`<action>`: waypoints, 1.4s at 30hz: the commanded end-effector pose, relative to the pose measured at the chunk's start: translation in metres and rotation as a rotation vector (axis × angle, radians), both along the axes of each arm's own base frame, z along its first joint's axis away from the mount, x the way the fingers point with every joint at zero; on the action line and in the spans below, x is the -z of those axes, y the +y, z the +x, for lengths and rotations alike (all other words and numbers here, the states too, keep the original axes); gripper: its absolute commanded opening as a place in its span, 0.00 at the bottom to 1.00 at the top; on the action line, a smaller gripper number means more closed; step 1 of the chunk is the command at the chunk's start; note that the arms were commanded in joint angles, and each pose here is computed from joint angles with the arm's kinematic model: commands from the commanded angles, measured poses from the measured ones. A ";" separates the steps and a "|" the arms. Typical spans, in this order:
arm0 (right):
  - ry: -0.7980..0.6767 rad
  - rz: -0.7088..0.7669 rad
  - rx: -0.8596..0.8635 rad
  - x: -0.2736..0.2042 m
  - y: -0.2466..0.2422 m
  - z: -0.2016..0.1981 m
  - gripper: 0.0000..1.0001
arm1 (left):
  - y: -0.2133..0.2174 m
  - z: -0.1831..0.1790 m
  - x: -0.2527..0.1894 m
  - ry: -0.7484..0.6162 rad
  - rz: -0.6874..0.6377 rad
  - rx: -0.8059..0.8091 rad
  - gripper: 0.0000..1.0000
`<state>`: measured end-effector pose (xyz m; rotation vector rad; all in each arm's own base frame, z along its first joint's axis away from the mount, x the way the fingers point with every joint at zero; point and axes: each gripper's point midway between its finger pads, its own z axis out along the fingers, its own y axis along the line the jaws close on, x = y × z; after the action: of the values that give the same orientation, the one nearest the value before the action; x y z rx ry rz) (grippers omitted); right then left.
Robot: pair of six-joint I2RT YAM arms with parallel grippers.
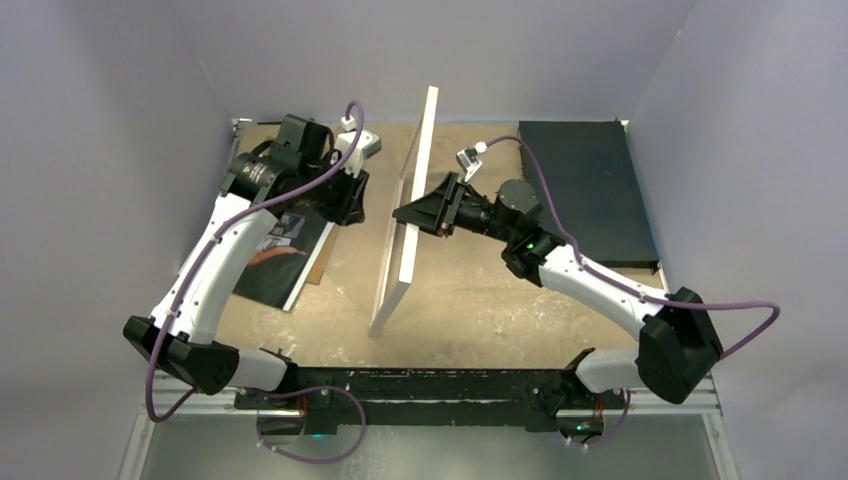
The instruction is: Put the photo into the frame
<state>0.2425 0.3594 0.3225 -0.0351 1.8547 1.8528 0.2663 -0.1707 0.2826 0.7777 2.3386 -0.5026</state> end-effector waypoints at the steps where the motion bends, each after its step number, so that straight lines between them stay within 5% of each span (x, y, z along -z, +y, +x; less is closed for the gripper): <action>1: -0.136 -0.165 0.054 0.025 -0.016 0.008 0.22 | 0.006 0.008 -0.002 -0.044 0.037 -0.010 0.20; 5: -0.071 -0.327 0.074 0.049 -0.033 0.002 0.22 | 0.012 0.017 -0.012 -0.094 0.071 -0.021 0.00; 20: 0.074 -0.837 0.289 0.124 -0.131 -0.020 0.16 | 0.049 0.053 -0.142 -0.555 0.131 -0.166 0.00; 27: 0.054 -0.944 0.275 0.132 -0.144 -0.019 0.00 | 0.077 0.052 -0.185 -0.739 0.194 -0.250 0.00; 37: 0.040 -0.951 0.253 0.150 -0.135 -0.008 0.00 | 0.098 0.039 -0.227 -0.855 0.190 -0.337 0.00; 42: -0.045 -1.096 0.201 0.156 -0.134 0.017 0.00 | 0.111 0.036 -0.250 -0.930 0.209 -0.391 0.00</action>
<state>0.2310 0.2279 0.1640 -0.0500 2.5260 0.7022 0.3113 -0.0786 0.4781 0.5725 1.7551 0.1866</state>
